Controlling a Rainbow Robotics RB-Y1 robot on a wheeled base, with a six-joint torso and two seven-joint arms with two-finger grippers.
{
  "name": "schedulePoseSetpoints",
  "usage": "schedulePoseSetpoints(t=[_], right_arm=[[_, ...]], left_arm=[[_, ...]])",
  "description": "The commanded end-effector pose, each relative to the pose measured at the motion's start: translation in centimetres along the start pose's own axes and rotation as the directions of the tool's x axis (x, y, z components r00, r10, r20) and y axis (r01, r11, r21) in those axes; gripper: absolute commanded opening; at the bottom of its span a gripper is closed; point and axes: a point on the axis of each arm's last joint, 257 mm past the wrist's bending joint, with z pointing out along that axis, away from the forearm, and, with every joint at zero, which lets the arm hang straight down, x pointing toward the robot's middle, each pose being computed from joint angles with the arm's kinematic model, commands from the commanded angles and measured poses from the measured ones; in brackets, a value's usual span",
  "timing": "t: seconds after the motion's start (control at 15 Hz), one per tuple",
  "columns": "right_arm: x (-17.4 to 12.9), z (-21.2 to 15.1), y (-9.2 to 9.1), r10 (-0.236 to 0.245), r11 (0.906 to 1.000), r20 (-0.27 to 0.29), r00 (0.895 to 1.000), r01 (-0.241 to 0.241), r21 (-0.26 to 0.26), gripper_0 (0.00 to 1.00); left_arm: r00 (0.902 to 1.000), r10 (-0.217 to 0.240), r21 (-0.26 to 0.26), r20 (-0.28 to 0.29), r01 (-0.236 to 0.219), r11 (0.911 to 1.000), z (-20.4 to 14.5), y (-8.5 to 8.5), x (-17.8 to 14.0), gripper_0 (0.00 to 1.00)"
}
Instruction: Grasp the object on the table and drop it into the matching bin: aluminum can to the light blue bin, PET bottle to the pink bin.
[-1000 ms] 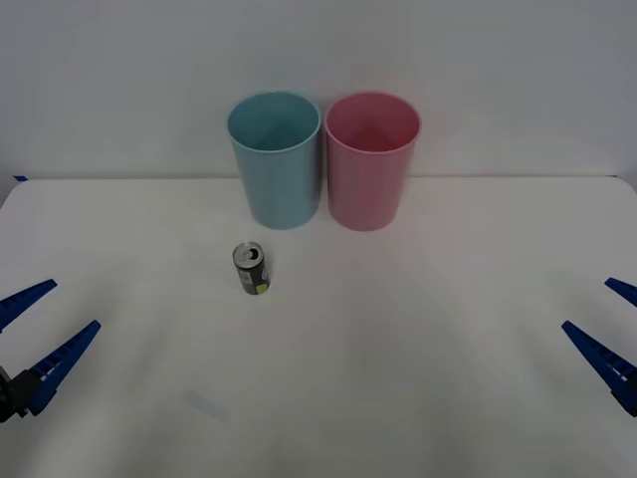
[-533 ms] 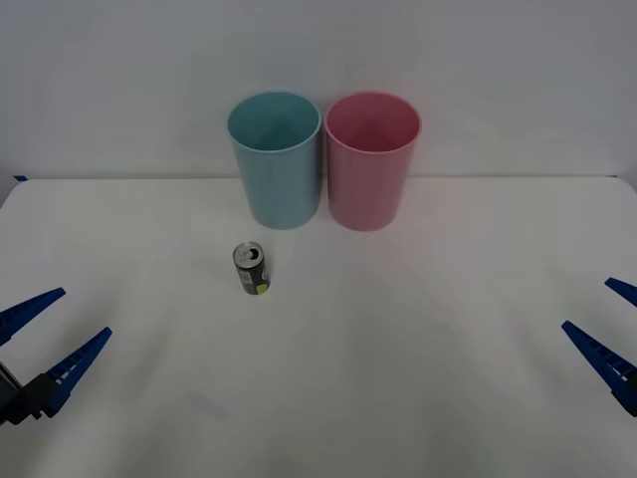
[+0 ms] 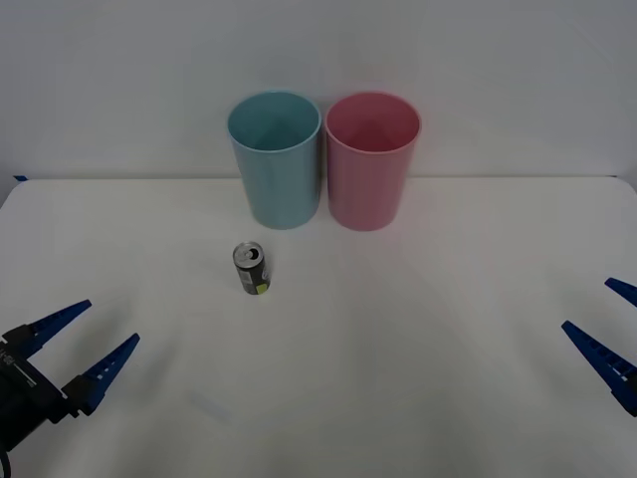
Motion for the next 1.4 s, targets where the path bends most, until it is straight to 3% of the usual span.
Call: schedulePoseSetpoints(t=[0.07, 0.53, 1.13, 1.27, 1.4], right_arm=[[0.0, 0.0, 0.0, 0.0, 1.0, 0.0, 1.0, 0.0, 0.0, 1.0], [0.0, 0.0, 0.0, 0.0, 1.0, 0.0, 1.0, 0.0, 0.0, 1.0], [0.0, 0.0, 0.0, 0.0, 1.0, 0.0, 1.0, 0.0, 0.0, 1.0], [0.0, 0.0, 0.0, 0.0, 1.0, 0.0, 1.0, 0.0, 0.0, 1.0], [0.0, 0.0, 0.0, 0.0, 1.0, 0.0, 1.0, 0.0, 0.0, 1.0]], left_arm=[[0.9999, -0.015, 0.001, 0.003, 0.015, 0.9999, 1.1, -0.9, 0.8, 1.0], [0.9998, 0.019, -0.038, 0.001, -0.019, 0.9991, 4.4, -2.0, 2.3, 1.0], [0.9998, 0.02, -0.018, -0.006, -0.02, 0.9996, 9.5, -2.0, 4.2, 1.0], [0.9989, 0.046, -0.017, -0.011, -0.046, 0.9988, 10.9, -1.7, 4.9, 1.0], [0.999, 0.044, -0.014, -0.006, -0.044, 0.999, 12.4, -1.7, 5.4, 1.0]])
